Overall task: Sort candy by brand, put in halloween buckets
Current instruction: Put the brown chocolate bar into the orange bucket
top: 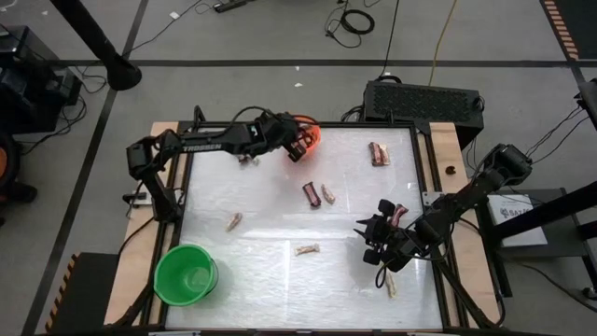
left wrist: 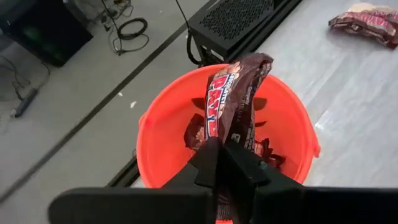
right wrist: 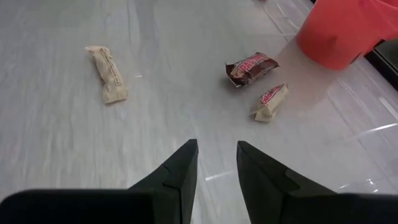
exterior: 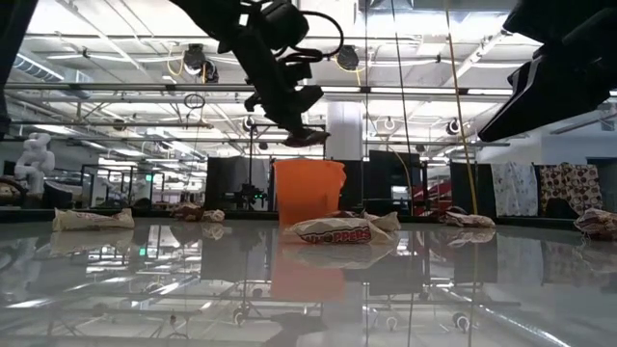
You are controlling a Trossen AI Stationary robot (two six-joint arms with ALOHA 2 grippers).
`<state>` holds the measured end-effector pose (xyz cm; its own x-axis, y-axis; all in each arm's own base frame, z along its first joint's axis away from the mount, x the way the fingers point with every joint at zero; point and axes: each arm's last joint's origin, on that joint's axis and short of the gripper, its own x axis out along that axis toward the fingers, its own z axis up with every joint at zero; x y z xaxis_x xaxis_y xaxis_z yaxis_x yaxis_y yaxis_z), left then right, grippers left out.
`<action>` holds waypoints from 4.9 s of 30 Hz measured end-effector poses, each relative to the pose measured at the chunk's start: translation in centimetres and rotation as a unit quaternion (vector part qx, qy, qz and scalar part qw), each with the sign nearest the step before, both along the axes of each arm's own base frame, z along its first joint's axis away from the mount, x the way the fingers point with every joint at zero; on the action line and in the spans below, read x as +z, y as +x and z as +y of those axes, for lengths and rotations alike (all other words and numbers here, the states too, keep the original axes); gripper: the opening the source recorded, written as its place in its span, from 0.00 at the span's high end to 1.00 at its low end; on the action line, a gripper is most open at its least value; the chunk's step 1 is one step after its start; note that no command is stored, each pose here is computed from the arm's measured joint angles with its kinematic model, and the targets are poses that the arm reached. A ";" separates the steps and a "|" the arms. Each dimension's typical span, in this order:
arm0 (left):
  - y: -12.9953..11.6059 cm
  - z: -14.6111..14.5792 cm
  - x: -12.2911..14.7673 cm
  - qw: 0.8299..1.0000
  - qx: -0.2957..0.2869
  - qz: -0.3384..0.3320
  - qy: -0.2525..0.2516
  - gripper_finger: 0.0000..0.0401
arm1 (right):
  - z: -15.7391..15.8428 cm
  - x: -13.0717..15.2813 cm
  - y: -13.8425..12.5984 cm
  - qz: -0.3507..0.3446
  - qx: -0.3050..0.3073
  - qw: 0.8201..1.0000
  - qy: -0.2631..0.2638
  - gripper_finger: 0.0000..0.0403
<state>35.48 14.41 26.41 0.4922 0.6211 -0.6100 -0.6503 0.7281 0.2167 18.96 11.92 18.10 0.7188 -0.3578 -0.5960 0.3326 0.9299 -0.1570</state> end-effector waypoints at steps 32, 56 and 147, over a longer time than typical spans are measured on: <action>5.7 -11.8 -6.2 0.950 -0.301 0.052 -0.065 0.75 | 0.1 0.1 0.1 -0.010 -0.003 1.000 0.009 0.74; 8.2 -17.5 -11.5 0.934 -0.327 0.108 0.098 0.47 | 0.1 0.1 0.1 -0.008 -0.002 1.000 0.005 0.74; 6.9 -13.6 -13.0 0.896 -0.252 0.350 0.105 0.33 | 0.1 0.1 0.1 -0.009 -0.003 1.000 0.006 0.74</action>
<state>42.37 0.80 13.36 0.2856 0.5644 -0.7745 0.0986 0.7866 0.6096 19.06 11.98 18.18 0.7271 -0.3547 -0.5878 0.3410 0.9297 -0.1391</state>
